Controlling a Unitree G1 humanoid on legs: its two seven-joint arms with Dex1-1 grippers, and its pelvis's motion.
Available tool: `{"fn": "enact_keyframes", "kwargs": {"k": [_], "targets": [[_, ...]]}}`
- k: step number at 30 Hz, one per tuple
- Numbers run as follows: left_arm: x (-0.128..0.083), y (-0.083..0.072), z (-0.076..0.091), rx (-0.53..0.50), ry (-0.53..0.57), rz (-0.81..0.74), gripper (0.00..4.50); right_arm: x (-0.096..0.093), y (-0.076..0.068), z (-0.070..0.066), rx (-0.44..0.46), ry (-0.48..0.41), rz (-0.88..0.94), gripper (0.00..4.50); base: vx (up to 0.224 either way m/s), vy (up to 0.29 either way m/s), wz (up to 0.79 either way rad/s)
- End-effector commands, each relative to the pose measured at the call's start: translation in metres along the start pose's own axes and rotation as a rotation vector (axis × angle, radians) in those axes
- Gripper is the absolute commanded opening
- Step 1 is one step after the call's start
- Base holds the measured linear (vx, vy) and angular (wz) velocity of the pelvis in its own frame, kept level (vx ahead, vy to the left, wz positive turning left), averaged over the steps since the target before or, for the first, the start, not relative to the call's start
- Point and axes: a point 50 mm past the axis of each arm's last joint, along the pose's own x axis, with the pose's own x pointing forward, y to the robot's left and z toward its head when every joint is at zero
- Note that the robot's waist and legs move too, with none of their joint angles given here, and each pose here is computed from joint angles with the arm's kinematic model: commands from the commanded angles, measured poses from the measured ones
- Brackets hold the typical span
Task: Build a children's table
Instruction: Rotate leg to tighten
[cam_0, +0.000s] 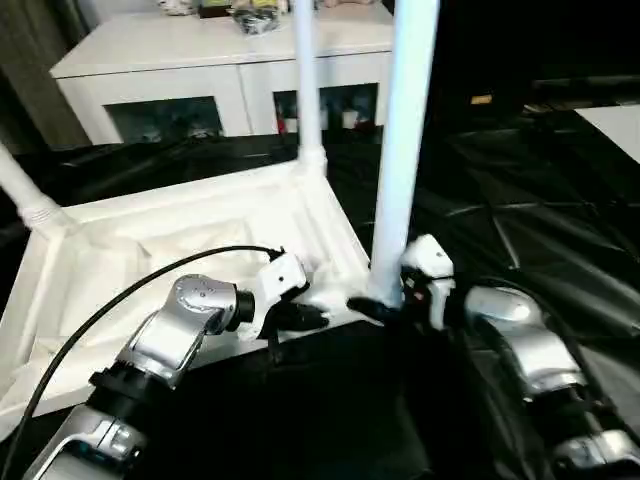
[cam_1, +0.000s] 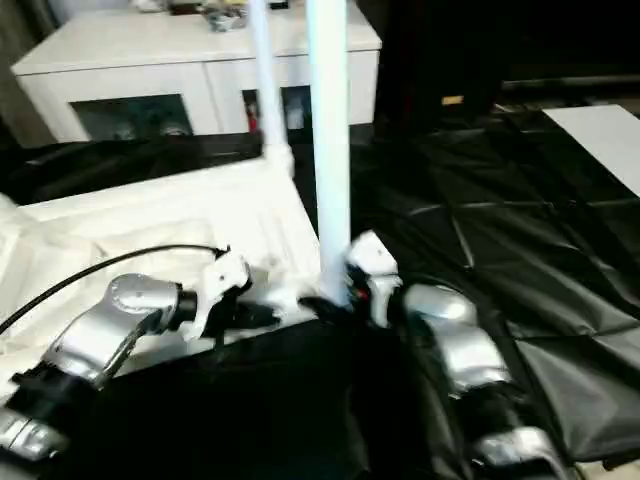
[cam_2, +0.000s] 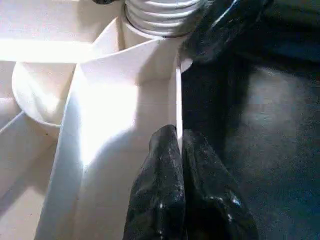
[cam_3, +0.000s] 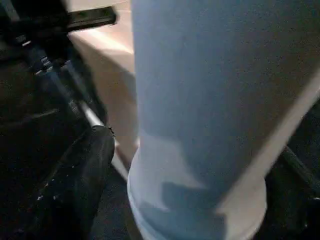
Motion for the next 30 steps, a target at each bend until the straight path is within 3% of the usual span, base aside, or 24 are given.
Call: {"fn": "enact_keyframes", "kwargs": {"k": [1, 5, 17, 21, 30], "targets": [[-0.009, -0.004, 0.013, 0.050, -0.048, -0.052, 0.00, -0.003, 0.006, 0.004, -0.011, -0.004, 0.078, 3.99, 0.000, 0.000, 0.00], [-0.013, -0.006, 0.010, 0.041, -0.037, -0.060, 0.00, -0.006, 0.005, 0.003, -0.013, 0.012, 0.093, 3.99, 0.000, 0.000, 0.00], [-0.008, -0.001, 0.003, 0.061, -0.005, 0.041, 0.00, -0.002, 0.005, -0.001, 0.013, 0.020, 0.082, 2.87, 0.000, 0.000, 0.00], [-0.004, 0.003, 0.001, 0.064, 0.000, 0.089, 0.00, 0.000, 0.004, -0.002, 0.023, 0.008, 0.056, 2.79, 0.000, 0.000, 0.00], [0.012, 0.012, -0.008, 0.005, 0.025, 0.232, 0.00, 0.021, -0.006, -0.014, 0.147, -0.038, -0.278, 2.73, 0.000, 0.000, 0.00]]}}
